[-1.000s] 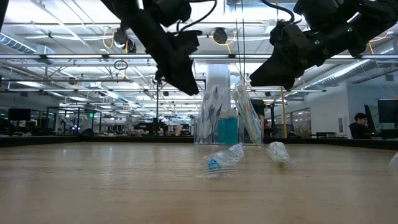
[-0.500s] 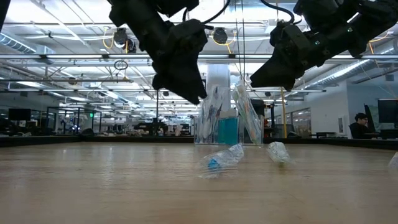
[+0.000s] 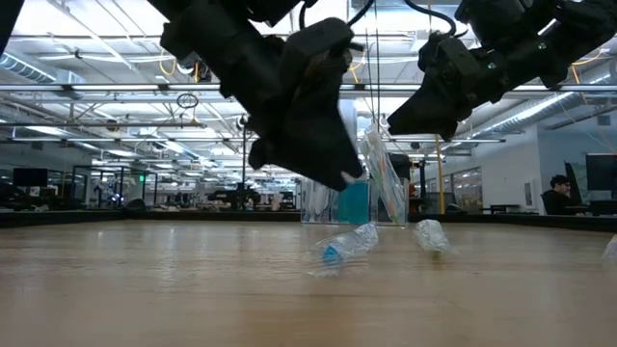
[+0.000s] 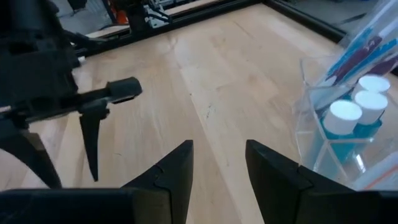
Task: Pick & Place toothbrushing station
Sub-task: Put the blue toothbrush into the transparent organizer
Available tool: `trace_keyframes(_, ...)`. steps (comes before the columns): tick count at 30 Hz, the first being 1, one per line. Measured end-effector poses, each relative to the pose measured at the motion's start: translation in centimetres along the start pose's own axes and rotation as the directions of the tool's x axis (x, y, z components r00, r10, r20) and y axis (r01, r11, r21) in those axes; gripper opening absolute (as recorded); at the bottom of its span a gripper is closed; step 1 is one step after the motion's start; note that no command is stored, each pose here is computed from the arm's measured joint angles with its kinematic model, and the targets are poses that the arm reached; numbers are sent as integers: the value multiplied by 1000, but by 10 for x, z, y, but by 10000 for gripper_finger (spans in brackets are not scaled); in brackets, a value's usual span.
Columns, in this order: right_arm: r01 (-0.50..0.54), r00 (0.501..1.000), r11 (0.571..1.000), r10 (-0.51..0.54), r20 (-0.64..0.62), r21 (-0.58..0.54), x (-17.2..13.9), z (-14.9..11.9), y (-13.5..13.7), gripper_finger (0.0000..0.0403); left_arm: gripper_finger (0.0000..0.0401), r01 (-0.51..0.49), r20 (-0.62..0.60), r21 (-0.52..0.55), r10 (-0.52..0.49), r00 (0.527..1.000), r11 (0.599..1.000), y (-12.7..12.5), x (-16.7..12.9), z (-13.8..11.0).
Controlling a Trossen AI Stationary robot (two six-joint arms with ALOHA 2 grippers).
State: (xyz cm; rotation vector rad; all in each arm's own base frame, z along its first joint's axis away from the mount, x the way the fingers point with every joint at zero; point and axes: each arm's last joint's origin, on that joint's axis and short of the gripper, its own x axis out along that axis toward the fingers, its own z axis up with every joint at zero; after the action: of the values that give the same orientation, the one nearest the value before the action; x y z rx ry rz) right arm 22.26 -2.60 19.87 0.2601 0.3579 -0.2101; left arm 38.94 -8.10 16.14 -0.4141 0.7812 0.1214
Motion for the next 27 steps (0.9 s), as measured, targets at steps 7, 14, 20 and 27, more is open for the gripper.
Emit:
trace_keyframes(7,-39,999,999,40,-34,33,1,-12,8,141,159,-55,33,-93,58,998,994,0,14,-9)
trace_keyframes(14,-86,996,995,87,-28,53,-2,-24,16,141,159,-82,15,-182,86,996,980,7,39,-24)
trace_keyframes(20,-123,992,991,124,-13,57,-4,-29,21,141,157,-81,37,-177,89,995,981,5,50,-30)
trace_keyframes(27,-152,988,987,153,-21,46,-5,-31,27,141,85,-132,45,-122,138,989,984,-1,50,-39)
